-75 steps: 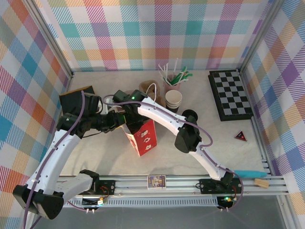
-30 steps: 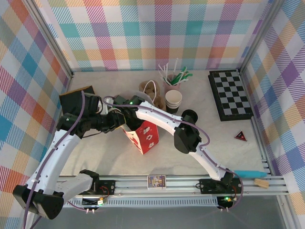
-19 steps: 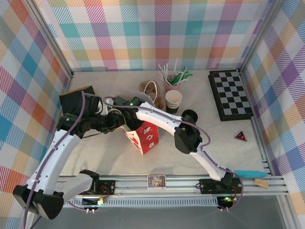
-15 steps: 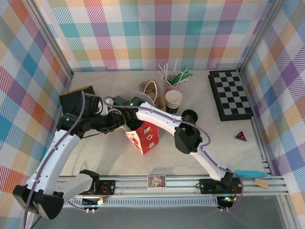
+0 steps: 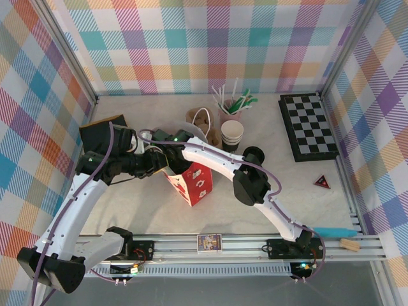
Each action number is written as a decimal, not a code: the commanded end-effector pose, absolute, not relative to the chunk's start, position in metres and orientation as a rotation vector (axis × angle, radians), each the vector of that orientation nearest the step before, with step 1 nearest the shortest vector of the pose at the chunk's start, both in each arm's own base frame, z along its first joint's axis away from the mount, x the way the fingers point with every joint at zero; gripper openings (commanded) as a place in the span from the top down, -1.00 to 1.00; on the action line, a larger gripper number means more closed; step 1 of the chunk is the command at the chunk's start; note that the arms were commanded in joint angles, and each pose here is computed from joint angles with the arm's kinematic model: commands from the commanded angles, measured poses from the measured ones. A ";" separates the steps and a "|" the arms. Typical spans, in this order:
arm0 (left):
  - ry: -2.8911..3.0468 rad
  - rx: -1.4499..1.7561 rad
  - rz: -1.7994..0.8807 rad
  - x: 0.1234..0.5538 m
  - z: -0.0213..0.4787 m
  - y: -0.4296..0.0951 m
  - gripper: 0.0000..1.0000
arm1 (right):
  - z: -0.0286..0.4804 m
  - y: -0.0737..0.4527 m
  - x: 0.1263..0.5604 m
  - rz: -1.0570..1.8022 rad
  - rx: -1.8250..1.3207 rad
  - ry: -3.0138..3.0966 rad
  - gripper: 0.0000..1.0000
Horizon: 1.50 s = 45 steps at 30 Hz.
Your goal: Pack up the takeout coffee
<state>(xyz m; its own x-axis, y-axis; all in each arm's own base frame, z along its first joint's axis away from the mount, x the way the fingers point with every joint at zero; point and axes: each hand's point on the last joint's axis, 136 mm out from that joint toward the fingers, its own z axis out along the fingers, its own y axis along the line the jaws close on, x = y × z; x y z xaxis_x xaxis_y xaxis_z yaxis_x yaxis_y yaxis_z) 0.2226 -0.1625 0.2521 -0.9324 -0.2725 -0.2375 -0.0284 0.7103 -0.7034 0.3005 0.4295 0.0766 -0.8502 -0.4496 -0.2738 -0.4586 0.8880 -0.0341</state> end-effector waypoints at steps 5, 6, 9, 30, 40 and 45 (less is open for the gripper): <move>2.571 -0.190 -1.102 0.219 0.260 -0.167 0.58 | -0.017 0.397 0.261 -0.198 -0.798 3.011 0.38; 2.571 -0.191 -1.105 0.219 0.260 -0.168 0.58 | -0.018 0.397 0.261 -0.201 -0.800 3.013 0.37; 2.574 -0.188 -1.112 0.220 0.259 -0.169 0.58 | -0.022 0.396 0.260 -0.204 -0.799 3.020 0.37; 2.571 -0.200 -1.105 0.223 0.258 -0.169 0.57 | -0.041 0.392 0.253 -0.223 -0.820 3.062 0.37; 2.579 -0.205 -1.096 0.224 0.256 -0.168 0.57 | -0.048 0.391 0.251 -0.225 -0.832 3.073 0.37; 2.577 -0.204 -1.100 0.226 0.256 -0.169 0.57 | -0.057 0.388 0.248 -0.246 -0.839 3.092 0.37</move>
<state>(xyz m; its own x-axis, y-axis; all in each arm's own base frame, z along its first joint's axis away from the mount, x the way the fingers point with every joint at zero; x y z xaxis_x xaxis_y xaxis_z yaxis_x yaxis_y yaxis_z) 0.2237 -0.1627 0.2518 -0.9320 -0.2737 -0.2376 -0.0292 0.7102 -0.7034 0.2989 0.4285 0.0633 -0.8547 -0.4563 -0.2474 -0.4612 0.8863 -0.0411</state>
